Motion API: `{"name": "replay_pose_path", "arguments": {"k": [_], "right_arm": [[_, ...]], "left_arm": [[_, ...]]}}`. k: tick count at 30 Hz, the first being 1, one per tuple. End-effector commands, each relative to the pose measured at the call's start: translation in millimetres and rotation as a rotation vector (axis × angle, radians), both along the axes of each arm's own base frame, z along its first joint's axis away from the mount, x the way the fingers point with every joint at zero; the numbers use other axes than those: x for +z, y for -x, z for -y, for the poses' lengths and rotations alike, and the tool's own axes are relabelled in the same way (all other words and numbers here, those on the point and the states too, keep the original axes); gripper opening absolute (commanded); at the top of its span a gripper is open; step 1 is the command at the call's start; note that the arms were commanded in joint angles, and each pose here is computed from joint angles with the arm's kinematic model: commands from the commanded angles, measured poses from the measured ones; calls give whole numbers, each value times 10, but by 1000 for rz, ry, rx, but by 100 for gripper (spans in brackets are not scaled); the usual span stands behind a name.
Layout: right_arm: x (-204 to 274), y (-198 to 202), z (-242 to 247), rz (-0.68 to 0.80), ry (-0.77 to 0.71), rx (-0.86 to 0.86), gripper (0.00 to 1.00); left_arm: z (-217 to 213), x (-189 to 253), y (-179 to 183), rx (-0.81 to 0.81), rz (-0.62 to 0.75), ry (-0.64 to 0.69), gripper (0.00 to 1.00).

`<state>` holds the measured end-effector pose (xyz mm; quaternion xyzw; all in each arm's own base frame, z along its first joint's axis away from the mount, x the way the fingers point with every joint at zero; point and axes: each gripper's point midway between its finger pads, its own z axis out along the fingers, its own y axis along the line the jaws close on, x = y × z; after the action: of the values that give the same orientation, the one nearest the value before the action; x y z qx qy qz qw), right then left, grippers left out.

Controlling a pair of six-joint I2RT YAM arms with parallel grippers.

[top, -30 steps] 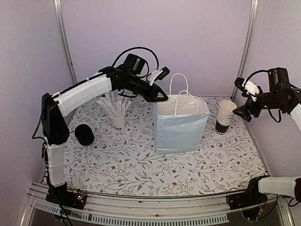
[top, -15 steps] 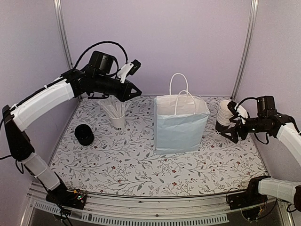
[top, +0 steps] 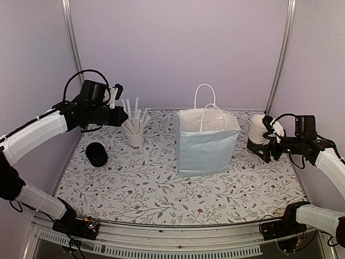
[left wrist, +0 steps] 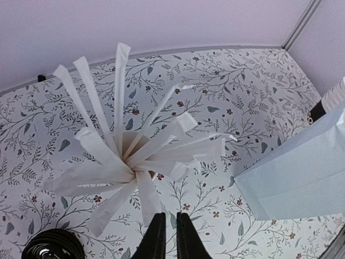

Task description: Pack the takeout coffee

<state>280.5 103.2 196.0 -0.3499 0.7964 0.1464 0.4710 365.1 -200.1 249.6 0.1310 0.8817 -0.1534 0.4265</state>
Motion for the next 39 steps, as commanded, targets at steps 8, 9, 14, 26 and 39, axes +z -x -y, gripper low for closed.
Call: {"name": "replay_pose_path", "arguments": {"k": [8,9,14,26,39], "right_arm": [[49,22,-35,31,-14,28,99],[43,26,-38,28,-14,31,99],[36,40,-56,25,-14,47,99],[28,66,-74,23,-15,63,99],[12,63,-73,22,-10,65,99]], "left_arm": [[-609,245,53,248,30,151,31],[-615,218,43,251,19,154,31],[-576,17,-40,249,-54,158,30],[-461,-199,-203,225,-104,194,24],[-543,-111,-246,244,-75,143,0]]}}
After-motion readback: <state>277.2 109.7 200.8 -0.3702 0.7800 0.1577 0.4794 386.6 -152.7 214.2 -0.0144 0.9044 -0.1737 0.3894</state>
